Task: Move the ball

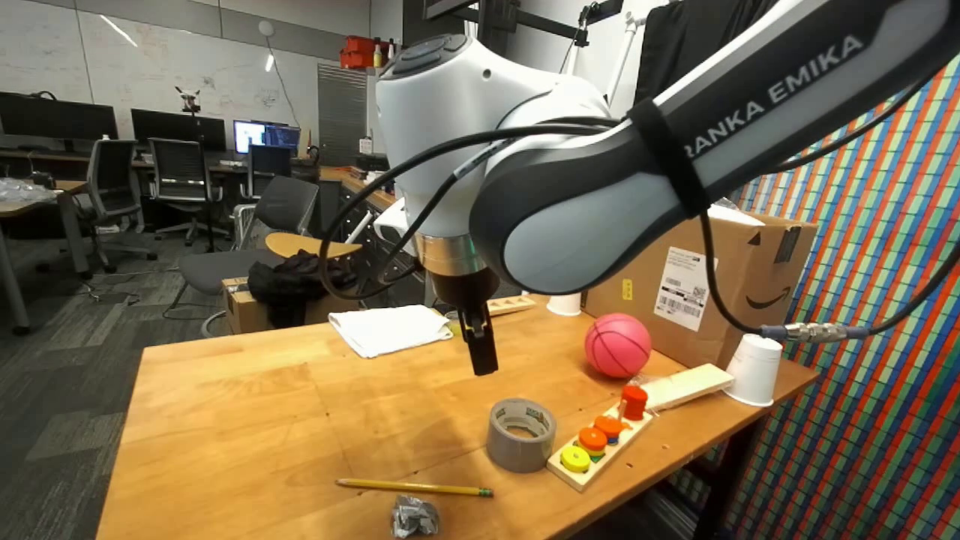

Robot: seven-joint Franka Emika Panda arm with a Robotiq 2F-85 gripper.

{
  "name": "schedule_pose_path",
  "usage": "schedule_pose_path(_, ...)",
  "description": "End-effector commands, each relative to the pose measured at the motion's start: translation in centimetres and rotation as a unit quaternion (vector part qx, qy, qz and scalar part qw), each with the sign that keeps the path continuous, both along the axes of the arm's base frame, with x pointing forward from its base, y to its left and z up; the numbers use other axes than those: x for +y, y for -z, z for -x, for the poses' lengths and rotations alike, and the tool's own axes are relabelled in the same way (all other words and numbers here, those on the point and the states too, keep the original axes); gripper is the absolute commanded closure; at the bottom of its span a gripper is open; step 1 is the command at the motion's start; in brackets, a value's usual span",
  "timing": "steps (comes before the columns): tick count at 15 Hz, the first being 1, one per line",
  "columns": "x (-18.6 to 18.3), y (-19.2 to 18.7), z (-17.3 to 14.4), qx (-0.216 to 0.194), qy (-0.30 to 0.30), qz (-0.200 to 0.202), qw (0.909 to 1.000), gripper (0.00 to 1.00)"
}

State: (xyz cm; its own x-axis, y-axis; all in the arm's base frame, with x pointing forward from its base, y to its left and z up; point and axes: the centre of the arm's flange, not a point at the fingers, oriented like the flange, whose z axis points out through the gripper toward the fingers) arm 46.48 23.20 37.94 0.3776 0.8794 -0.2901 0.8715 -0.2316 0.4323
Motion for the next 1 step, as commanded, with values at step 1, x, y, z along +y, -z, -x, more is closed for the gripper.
schedule_pose_path(1, 0.00, 0.10, -0.01, 0.001, 0.000, 0.000, 1.0000, 0.00)
